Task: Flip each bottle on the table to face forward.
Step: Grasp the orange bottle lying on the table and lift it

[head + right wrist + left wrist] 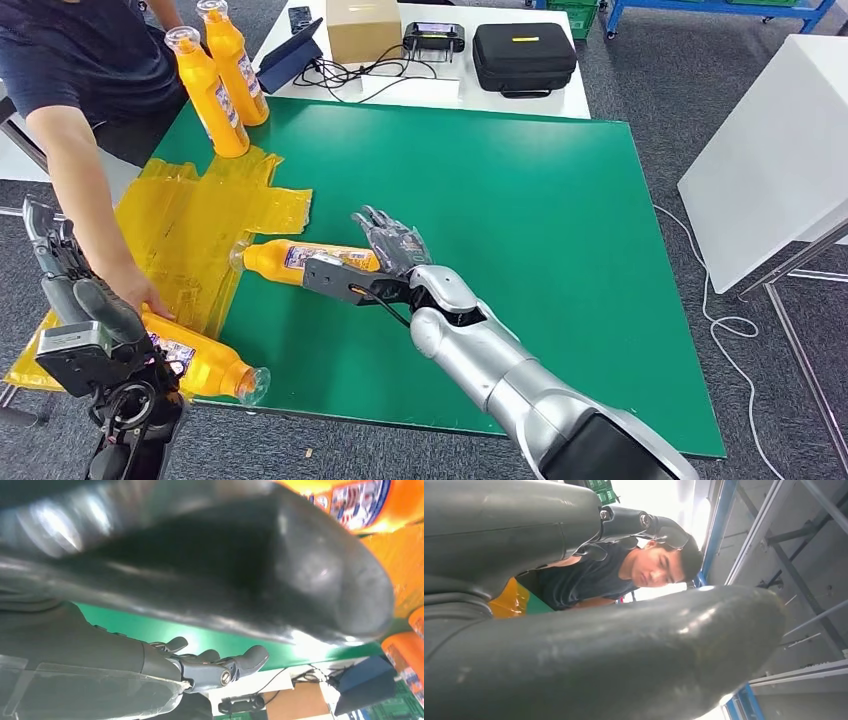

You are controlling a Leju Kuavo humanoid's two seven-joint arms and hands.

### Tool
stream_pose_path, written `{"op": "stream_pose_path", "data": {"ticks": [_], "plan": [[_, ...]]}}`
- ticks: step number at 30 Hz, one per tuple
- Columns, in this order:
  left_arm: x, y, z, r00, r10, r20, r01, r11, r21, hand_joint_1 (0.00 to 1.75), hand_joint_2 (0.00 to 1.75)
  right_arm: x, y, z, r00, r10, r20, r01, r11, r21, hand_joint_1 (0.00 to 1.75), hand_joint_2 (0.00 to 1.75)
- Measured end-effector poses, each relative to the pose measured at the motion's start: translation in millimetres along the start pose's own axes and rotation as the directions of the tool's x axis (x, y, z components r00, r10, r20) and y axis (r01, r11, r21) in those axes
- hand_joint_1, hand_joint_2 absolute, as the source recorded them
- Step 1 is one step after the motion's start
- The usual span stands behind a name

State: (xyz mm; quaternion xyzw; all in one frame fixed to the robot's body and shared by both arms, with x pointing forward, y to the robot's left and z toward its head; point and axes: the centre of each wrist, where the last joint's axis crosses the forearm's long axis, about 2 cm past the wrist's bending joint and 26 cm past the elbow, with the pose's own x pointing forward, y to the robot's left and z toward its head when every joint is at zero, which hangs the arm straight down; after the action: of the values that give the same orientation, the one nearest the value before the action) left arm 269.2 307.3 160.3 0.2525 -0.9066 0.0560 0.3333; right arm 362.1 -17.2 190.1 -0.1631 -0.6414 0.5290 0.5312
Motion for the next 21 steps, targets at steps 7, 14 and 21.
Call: {"op": "stream_pose_path", "data": {"ticks": [7,14,21], "plan": [[7.3,-4.5,7.5,0.999,0.021,-0.027,-0.022,0.999,-0.042,0.00,0.00,3.7,9.4,7.0,1.000,0.015,-0.018,-0.015,1.000,-0.009,0.00,0.00],[11.1,-11.3,9.2,0.999,0.033,-0.036,-0.034,0.999,-0.029,0.00,0.00,2.2,14.4,13.6,1.000,0.017,-0.015,-0.017,1.000,-0.021,0.00,0.00],[12.6,-14.5,9.7,0.998,0.041,-0.040,-0.042,0.999,-0.029,0.00,0.00,2.7,13.2,14.2,1.000,0.029,-0.012,-0.030,0.999,-0.029,0.00,0.00]]}}
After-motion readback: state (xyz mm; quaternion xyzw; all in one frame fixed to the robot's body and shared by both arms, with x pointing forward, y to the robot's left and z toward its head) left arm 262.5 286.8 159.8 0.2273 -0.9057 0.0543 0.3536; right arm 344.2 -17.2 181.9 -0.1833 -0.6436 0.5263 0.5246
